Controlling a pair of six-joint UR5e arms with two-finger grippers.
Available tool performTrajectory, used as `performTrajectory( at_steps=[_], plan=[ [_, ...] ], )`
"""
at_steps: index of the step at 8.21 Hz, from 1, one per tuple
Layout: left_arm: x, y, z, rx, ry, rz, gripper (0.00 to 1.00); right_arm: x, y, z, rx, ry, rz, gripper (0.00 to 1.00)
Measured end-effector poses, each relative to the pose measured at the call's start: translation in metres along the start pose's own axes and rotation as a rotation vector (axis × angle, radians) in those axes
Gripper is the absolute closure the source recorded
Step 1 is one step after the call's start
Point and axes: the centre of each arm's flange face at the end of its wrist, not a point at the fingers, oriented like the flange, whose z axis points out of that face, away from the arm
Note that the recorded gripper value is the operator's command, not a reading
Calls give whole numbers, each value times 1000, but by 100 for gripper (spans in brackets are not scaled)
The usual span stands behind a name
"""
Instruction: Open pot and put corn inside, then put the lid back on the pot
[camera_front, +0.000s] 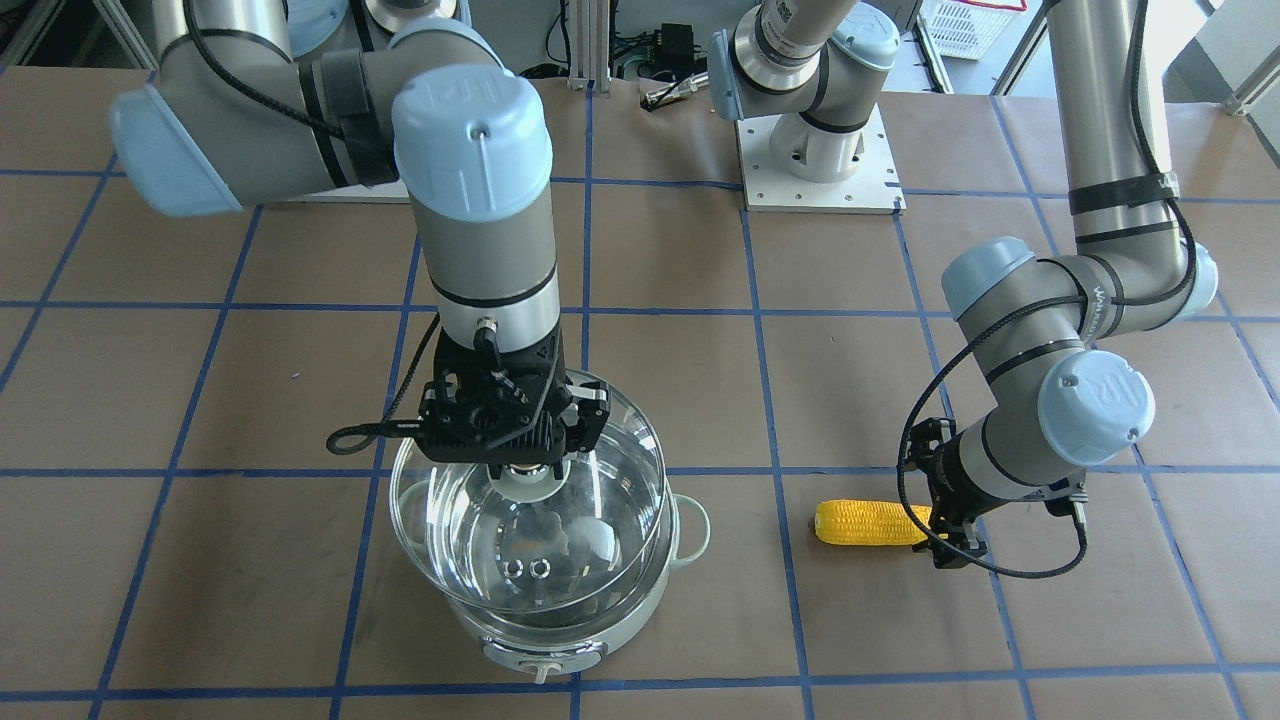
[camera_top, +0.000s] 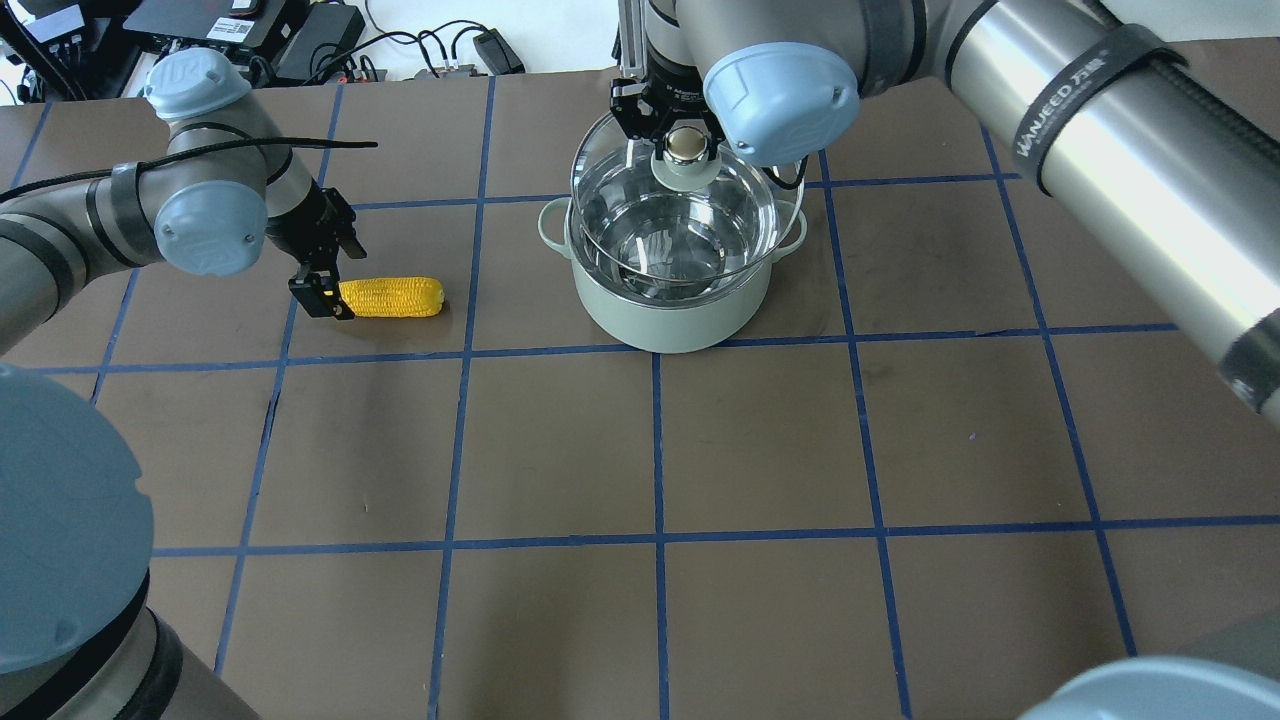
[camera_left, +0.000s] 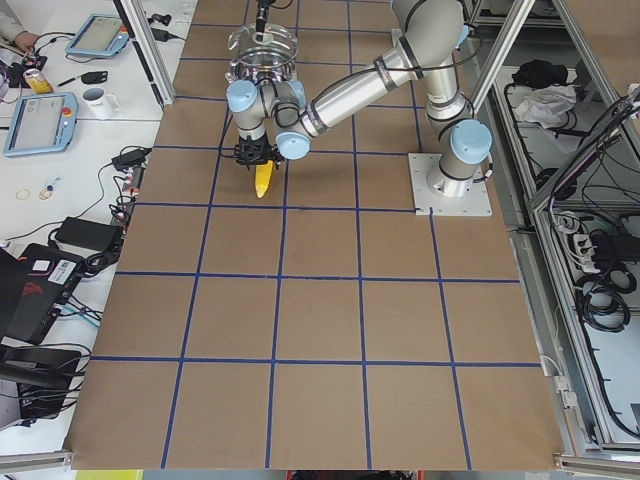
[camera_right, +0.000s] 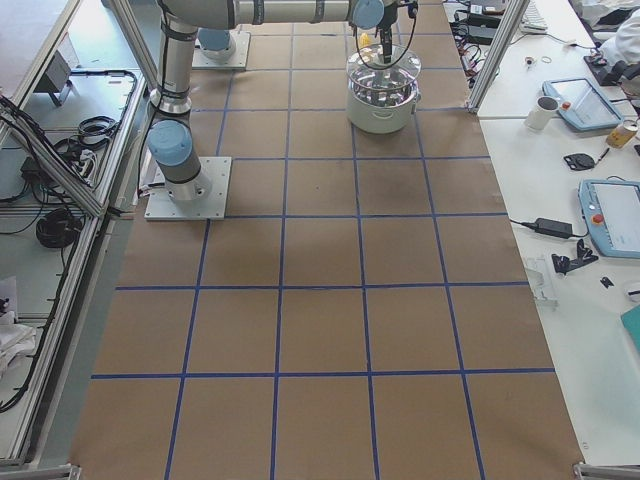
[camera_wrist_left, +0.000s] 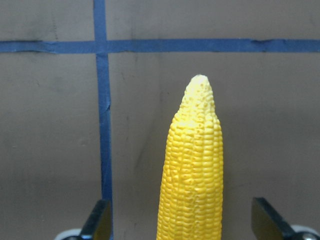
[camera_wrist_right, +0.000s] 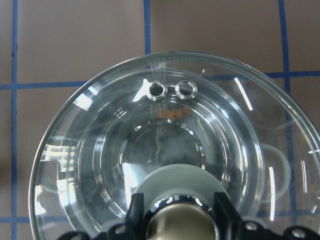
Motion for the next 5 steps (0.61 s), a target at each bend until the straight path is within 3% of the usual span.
performTrajectory(
  at_steps=[2, 5],
  plan=[
    [3, 15, 8, -2, 5, 31, 0, 34, 16, -48, -38, 14, 12, 72],
    [4, 21, 16, -21, -2, 39, 0, 127, 52, -112, -134, 31, 38, 74]
  ],
)
